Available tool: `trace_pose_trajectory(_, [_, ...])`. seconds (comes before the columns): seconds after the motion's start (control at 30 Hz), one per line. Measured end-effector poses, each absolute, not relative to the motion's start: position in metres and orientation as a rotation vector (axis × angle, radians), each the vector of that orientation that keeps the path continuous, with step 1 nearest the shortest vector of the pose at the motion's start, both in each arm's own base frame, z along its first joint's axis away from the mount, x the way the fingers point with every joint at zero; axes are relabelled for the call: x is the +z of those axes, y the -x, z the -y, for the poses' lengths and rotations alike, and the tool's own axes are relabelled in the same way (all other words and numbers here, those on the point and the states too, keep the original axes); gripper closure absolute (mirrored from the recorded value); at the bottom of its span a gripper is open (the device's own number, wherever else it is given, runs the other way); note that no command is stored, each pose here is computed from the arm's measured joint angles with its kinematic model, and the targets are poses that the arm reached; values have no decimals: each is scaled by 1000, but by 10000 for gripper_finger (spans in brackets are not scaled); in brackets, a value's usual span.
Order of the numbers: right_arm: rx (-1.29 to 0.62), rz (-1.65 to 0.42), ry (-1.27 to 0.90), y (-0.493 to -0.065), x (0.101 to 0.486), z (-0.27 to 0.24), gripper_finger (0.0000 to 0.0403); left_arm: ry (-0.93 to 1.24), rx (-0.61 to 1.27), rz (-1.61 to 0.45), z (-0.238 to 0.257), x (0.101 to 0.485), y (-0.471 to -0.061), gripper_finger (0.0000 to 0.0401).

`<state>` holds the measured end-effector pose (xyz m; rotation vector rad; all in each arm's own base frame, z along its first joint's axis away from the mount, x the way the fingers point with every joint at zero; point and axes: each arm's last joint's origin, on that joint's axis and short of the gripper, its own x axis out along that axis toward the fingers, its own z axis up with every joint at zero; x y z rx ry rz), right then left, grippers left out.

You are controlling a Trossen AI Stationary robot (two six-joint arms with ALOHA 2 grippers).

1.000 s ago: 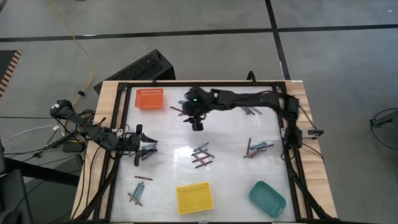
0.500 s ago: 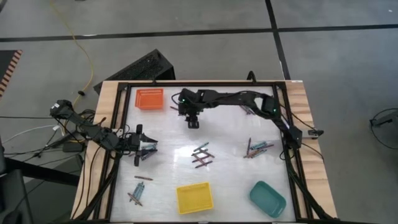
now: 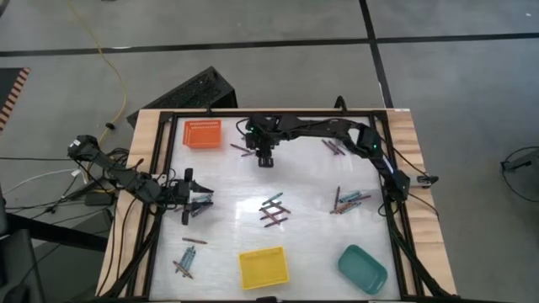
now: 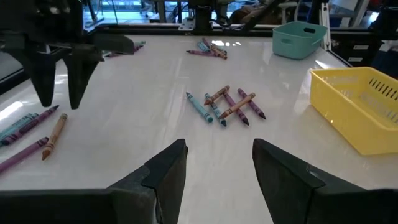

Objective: Sort crayons
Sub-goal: Put the brown crayon into the yellow bin

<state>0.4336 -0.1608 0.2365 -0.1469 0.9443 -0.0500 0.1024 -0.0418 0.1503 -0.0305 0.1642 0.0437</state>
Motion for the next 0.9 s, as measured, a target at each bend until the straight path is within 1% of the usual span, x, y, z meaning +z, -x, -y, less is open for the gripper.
trace_pose_trajectory(0.13, [-51, -986, 133, -436, 223, 163, 243, 30, 44, -165, 42, 150, -102, 227])
trace_pose_trajectory(0.43, [-87, -982, 173, -442, 220, 162, 246, 31, 43, -164, 42, 150, -102, 227])
trace_pose_trajectory(0.77, [-42, -1015, 157, -449, 198, 164, 247, 30, 43, -164, 42, 150, -102, 227])
trace_pose_trajectory(0.9, [-15, -1026, 147, -449, 196, 161, 261, 31, 44, -164, 42, 150, -102, 227])
